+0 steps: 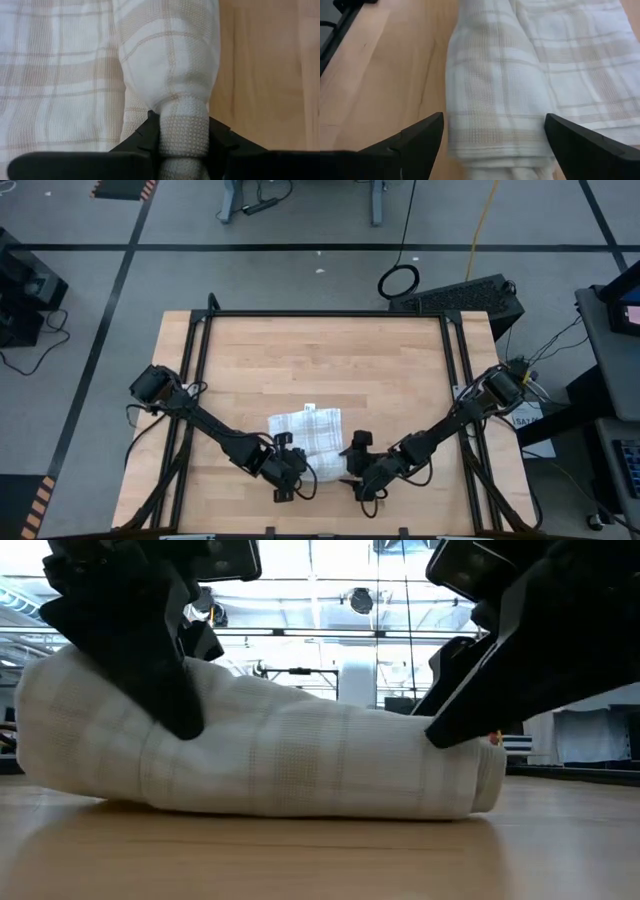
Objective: Roll towel into tight, uniform cylinder
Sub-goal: Roll the white towel
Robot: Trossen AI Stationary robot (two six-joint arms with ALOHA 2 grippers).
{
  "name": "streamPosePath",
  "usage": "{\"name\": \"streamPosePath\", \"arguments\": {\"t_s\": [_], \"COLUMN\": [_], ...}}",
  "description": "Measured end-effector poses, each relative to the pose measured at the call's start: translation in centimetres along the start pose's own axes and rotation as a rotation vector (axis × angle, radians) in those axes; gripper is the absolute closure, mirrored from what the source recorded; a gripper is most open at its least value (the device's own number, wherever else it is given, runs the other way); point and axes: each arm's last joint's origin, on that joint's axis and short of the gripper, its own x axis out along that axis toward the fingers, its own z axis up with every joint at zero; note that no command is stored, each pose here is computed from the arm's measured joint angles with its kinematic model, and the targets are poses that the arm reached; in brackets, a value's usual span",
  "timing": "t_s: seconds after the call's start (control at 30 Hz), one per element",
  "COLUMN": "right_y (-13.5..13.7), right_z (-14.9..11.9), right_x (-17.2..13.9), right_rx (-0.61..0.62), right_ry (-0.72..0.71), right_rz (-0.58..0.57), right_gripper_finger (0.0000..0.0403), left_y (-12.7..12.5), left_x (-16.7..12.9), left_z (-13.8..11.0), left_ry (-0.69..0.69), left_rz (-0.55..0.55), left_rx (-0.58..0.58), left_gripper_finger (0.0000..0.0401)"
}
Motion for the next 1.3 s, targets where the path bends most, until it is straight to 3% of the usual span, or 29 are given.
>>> {"name": "streamPosePath", "arguments": {"t_s": [0.13,0.37,0.57,0.67,0.8,1.03,1.17,1.3], "right_y": [-0.7,-1.9,-2.6,-2.9,-2.9,-2.5,-2.5,-2.4], "right_z": [0.3,0.0,-0.1,-0.1,-0.2,-0.3,-0.3,-0.2], "right_x": [0.3,2.4,3.2,3.3,3.3,3.1,3.1,2.7], "right_rx": [0.000,0.043,0.109,0.140,0.159,0.164,0.181,0.184], "right_ry": [0.007,0.039,0.052,0.063,0.097,0.111,0.125,0.159], "right_rz": [-0.007,0.079,0.067,0.068,0.107,0.135,0.162,0.211], "right_gripper_finger": [0.0064,0.0064,0.0074,0.0106,0.0179,0.0290,0.0317,0.0319], "left_y": [0.0,0.1,0.1,0.3,0.7,1.5,2.4,2.8], "left_x": [0.0,0.0,0.0,-0.3,-1.6,-6.5,-8.7,-8.3], "left_z": [0.0,0.0,0.0,-0.1,0.0,0.4,-0.4,-1.7], "left_ry": [-0.001,-0.009,-0.009,-0.004,-0.012,-0.009,0.029,0.058], "left_rz": [0.004,0.027,0.029,0.048,0.077,0.006,0.064,0.184], "left_rx": [0.000,0.000,-0.014,-0.044,-0.080,-0.140,-0.161,-0.125], "left_gripper_finger": [0.0306,0.0306,0.0303,0.0284,0.0236,0.0173,0.0170,0.0176]}}
